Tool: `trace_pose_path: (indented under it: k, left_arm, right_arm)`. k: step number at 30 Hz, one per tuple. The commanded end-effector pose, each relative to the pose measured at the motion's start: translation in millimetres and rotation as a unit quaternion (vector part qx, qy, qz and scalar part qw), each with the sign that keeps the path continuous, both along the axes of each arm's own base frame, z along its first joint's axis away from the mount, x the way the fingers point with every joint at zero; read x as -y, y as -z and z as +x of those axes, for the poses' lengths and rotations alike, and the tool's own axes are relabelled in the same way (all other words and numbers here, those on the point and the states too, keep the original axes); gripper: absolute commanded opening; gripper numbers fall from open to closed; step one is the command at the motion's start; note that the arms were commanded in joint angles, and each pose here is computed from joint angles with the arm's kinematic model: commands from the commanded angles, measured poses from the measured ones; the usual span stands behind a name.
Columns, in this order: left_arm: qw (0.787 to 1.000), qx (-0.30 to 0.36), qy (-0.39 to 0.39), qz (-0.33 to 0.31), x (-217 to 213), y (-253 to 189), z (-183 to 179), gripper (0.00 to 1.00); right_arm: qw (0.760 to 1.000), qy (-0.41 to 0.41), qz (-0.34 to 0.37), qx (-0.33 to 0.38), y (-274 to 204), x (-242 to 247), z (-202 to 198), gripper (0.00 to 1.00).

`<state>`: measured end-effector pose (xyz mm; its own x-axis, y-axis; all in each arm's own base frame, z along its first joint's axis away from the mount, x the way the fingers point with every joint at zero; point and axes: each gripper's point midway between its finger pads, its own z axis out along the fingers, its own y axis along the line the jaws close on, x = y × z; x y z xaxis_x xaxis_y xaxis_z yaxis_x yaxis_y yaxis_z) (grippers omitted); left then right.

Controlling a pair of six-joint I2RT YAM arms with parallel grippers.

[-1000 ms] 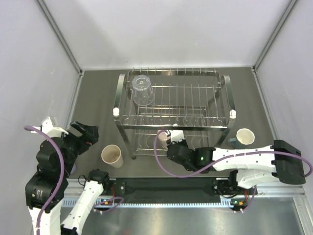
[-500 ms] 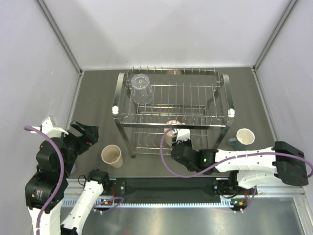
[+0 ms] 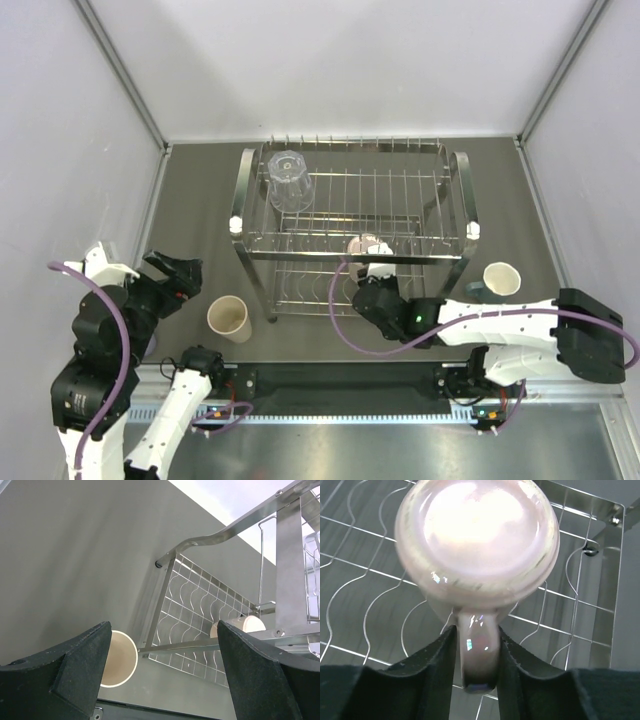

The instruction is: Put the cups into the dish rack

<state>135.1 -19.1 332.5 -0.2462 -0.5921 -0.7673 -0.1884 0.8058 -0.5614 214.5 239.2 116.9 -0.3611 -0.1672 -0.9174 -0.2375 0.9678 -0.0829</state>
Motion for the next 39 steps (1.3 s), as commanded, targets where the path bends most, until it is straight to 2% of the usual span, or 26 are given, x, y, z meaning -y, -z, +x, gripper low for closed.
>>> trace_pose_path:
  k: [1, 3, 6, 13, 21, 29, 34, 39]
  left_arm:
    - [1.0, 0.024, 0.005, -0.007, 2, -9, 1, 0.91]
    - [1.0, 0.022, 0.004, -0.006, 2, -7, 1, 0.91]
    - [1.0, 0.021, 0.004, -0.006, 1, -5, -1, 0.91]
    - [1.0, -0.006, -0.005, -0.015, 1, 16, -2, 0.91]
    - [0.999, -0.049, -0.016, 0.002, -5, 30, -6, 0.91]
    - [0.998, -0.063, -0.024, 0.006, -8, 33, -9, 0.91]
    - [0.994, -0.096, -0.047, 0.022, -16, 47, -5, 0.91]
    - [0.99, -0.119, -0.059, 0.043, -20, 53, 5, 0.92]
  right_arm:
    - [0.998, 0.033, 0.048, 0.026, -24, -8, 19, 0.37]
    - [0.998, 0.035, 0.05, 0.024, -22, -7, 19, 0.54]
    - [0.998, 0.032, 0.052, 0.02, -19, -6, 17, 0.62]
    - [0.998, -0.014, 0.053, 0.011, -24, -9, 2, 0.74]
    - [0.991, -0.127, 0.047, -0.018, -29, -24, -35, 0.83]
    - [0.98, -0.194, 0.037, -0.03, -36, -27, -75, 0.88]
    - [0.966, -0.25, 0.044, -0.044, -45, -31, -105, 0.88]
    - [0.94, -0.324, 0.075, -0.079, -58, -42, -141, 0.86]
